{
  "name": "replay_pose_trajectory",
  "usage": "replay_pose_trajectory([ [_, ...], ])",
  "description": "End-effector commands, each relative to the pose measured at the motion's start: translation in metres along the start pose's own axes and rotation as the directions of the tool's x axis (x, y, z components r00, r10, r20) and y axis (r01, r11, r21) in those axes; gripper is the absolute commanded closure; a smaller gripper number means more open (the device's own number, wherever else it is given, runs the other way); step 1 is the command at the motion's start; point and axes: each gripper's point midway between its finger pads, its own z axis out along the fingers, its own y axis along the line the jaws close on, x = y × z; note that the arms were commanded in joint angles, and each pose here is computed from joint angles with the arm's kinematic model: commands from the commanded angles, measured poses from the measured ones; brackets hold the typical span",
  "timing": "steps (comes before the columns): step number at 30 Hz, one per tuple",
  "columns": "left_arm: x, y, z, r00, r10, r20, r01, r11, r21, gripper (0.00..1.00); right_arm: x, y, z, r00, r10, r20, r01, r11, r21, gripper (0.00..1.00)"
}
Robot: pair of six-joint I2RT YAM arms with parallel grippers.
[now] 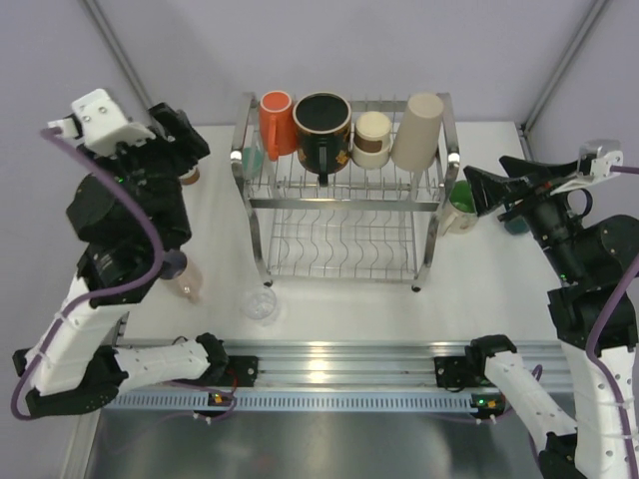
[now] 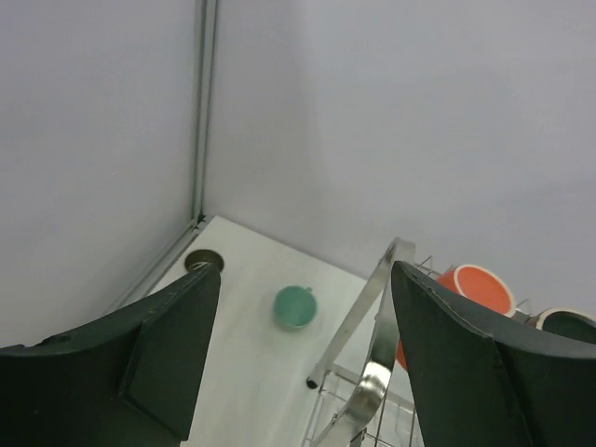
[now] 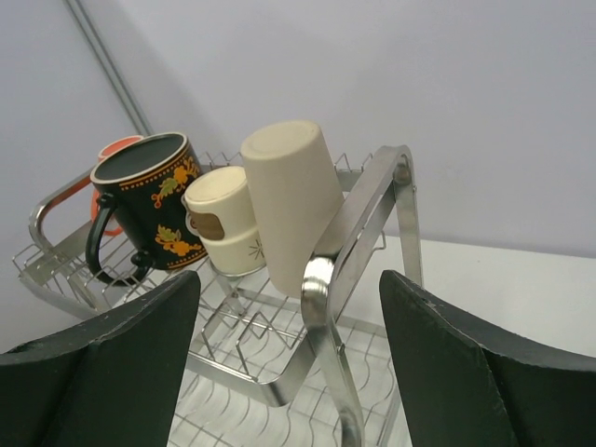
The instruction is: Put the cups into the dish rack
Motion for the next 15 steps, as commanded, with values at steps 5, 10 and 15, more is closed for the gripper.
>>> replay_pose_trajectory([
  [5, 0.026, -0.009, 0.016, 0.984, 0.169, -0.062, -0.178, 0.971, -0.163, 0.21, -0.005, 0.007, -0.005, 0.999, -0.037, 0.004, 0.037, 0.999, -0.027, 0.21],
  [10, 0.046, -0.02, 0.051, 0.98, 0.126, -0.152, -0.138, 0.988, -0.07, 0.21, -0.002, 0.005, -0.005, 0.999, -0.044, -0.01, 0.044, 0.999, -0.024, 0.21],
  [15, 0.086, 0.039, 0.093, 0.957, 0.049, -0.284, -0.096, 0.983, -0.153, 0.21, 0.004, 0.01, -0.008, 0.997, -0.035, -0.062, 0.033, 0.999, -0.044, 0.22],
])
